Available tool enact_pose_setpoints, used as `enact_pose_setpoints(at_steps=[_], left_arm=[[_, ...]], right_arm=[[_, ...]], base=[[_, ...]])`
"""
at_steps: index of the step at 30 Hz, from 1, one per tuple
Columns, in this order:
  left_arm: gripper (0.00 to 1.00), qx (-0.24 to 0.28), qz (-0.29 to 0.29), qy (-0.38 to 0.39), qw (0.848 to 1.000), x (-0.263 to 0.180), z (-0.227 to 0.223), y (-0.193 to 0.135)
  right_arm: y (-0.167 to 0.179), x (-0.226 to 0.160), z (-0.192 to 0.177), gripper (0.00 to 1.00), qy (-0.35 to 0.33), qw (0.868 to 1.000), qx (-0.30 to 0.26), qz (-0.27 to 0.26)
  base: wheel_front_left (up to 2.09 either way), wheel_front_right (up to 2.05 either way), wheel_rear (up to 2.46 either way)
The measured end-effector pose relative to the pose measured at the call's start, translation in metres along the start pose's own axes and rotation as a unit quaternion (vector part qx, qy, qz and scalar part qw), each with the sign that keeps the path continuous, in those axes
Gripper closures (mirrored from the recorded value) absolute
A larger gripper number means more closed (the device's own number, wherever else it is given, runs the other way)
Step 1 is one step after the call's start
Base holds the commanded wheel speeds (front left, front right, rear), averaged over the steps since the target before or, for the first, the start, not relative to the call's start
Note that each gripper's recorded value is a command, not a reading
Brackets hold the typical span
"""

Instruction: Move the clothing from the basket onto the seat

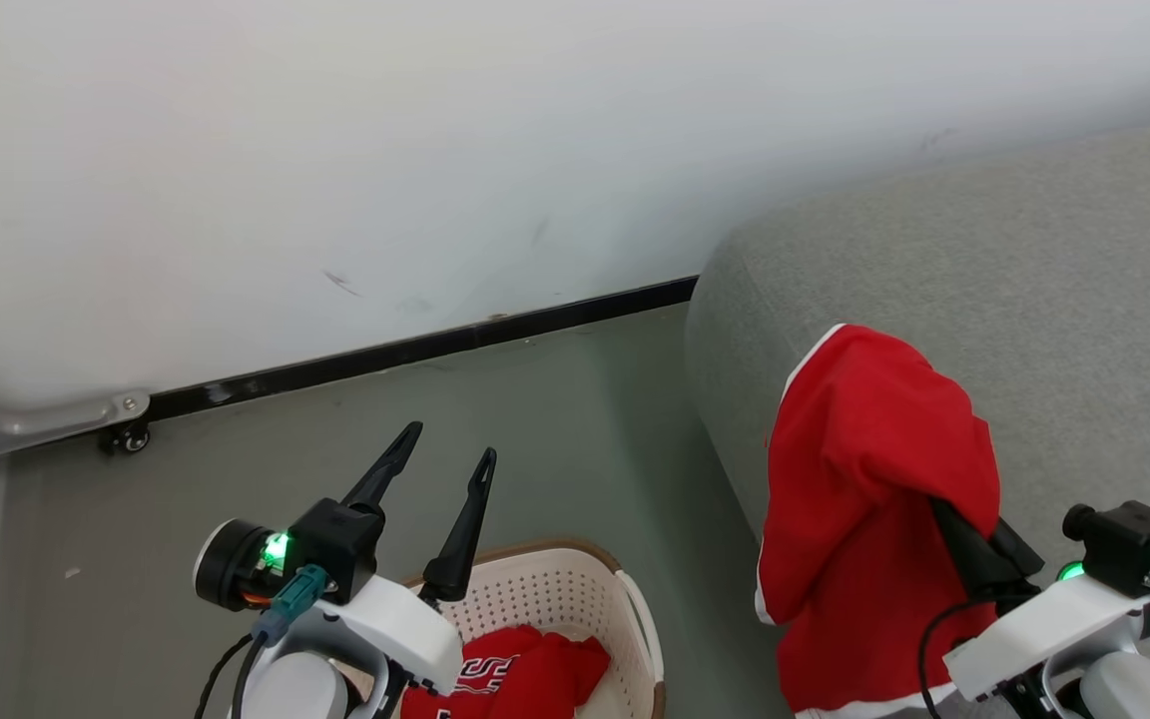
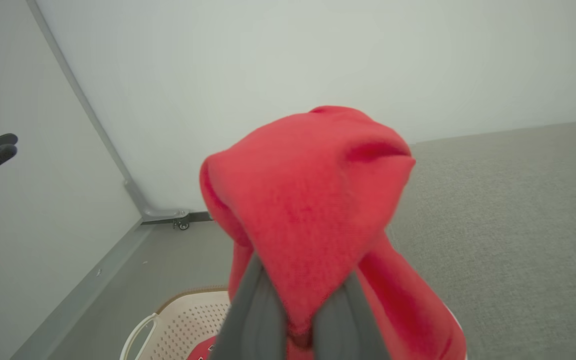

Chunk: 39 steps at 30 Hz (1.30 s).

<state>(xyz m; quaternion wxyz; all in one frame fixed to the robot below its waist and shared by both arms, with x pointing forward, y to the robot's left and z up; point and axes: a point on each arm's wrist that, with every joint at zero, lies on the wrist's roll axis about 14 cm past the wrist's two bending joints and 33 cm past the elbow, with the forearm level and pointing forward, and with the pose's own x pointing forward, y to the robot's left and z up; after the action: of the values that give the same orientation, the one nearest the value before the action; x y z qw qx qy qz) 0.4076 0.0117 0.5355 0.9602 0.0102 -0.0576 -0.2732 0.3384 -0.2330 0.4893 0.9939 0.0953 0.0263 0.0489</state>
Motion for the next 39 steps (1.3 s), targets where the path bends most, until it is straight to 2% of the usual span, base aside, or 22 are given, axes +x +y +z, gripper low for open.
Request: enact_pose_setpoints(at_steps=[10,21,29,39], left_arm=[[0.00,-0.007,-0.017,0.006,1.000,0.008,-0.006,-0.014],[0.00,-0.009,-0.003,-0.004,1.000,0.014,-0.003,-0.008],[0.00,-0.006,0.028,-0.018,0.999,0.017,0.001,0.013],[0.00,0.009,0.073,-0.028,0.997,0.016,0.002,0.054]], right_arm=[[-0.014,-0.025,0.001,1.00,-0.014,0.999,0.005,-0.036],[-0.030,-0.031,0.021,1.00,-0.043,0.997,-0.005,-0.063],[-0.050,0.002,0.099,1.00,-0.121,0.989,-0.043,-0.070],[-0.072,0.042,0.176,1.00,-0.157,0.981,-0.082,-0.084]], base=[[0.00,0.00,0.00],[0.00,0.00,0.00],[0.00,0.00,0.00],[0.00,0.00,0.00]])
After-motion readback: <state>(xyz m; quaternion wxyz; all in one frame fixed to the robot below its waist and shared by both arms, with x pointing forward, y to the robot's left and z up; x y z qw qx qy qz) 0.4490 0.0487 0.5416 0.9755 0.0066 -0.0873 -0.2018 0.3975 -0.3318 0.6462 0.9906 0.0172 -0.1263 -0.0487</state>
